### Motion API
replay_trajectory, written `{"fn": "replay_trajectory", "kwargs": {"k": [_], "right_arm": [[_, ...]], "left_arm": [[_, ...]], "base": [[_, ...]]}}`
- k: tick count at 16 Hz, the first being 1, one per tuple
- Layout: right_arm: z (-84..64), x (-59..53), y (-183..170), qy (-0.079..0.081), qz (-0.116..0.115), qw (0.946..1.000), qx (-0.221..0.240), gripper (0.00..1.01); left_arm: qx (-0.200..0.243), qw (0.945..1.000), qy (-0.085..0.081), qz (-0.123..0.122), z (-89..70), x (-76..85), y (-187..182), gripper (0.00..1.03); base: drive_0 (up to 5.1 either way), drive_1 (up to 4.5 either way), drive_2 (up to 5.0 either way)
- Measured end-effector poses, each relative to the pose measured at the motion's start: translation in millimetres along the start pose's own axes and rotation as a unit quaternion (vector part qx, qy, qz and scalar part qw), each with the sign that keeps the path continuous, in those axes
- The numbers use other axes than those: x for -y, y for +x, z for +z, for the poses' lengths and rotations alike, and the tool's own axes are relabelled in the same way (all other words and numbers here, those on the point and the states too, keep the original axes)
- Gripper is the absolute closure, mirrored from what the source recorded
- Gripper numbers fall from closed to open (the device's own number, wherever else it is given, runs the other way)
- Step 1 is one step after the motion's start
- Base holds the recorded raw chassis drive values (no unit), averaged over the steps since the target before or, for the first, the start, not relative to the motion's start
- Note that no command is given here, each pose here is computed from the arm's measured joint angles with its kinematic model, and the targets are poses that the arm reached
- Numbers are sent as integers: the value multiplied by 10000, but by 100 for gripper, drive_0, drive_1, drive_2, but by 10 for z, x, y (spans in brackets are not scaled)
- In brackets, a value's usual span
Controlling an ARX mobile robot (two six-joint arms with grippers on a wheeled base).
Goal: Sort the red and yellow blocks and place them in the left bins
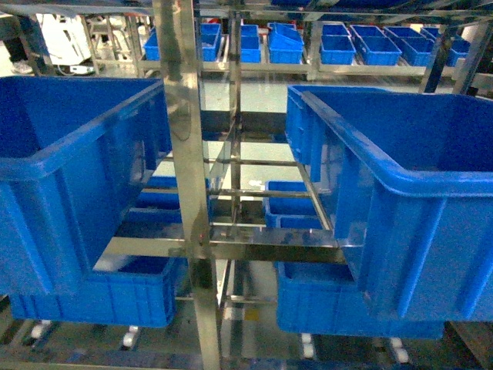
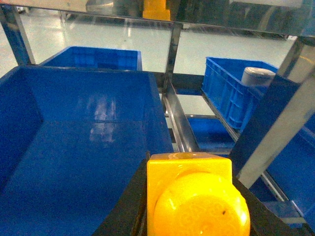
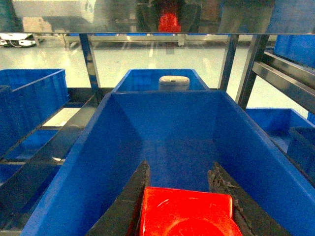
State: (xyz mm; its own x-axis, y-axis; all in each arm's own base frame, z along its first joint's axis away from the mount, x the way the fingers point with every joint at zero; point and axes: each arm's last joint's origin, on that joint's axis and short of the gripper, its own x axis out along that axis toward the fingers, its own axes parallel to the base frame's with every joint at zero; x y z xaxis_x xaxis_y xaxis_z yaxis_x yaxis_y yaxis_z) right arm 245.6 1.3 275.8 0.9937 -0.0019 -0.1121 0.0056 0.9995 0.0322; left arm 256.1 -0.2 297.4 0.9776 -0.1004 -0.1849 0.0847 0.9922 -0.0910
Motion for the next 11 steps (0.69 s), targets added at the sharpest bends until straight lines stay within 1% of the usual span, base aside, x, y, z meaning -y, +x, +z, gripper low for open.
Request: {"fn": "replay_trajectory", "kwargs": {"k": [2, 8, 9, 10, 11], "right_arm": [[-22, 1, 19, 0, -2, 10000, -55, 72], [-20, 1, 19, -2, -3, 10000, -48, 72], [-30, 13, 24, 52, 51, 9998, -179, 72], [-34, 24, 84, 207, 212, 9987, -419, 72], [-11, 48, 214, 412, 304, 9971, -570, 72]], "left_arm": [[-8, 10000, -1, 1, -6, -2, 10, 76], [-28, 10000, -3, 0, -11, -2, 13, 76], [-27, 10000, -3, 0, -11, -2, 13, 76], [-27, 10000, -3, 0, -11, -2, 13, 76], [-26, 10000, -3, 2, -11, -2, 13, 76]], "base": [[0, 0, 0], [0, 0, 0], [0, 0, 0], [0, 0, 0], [0, 0, 0]]}}
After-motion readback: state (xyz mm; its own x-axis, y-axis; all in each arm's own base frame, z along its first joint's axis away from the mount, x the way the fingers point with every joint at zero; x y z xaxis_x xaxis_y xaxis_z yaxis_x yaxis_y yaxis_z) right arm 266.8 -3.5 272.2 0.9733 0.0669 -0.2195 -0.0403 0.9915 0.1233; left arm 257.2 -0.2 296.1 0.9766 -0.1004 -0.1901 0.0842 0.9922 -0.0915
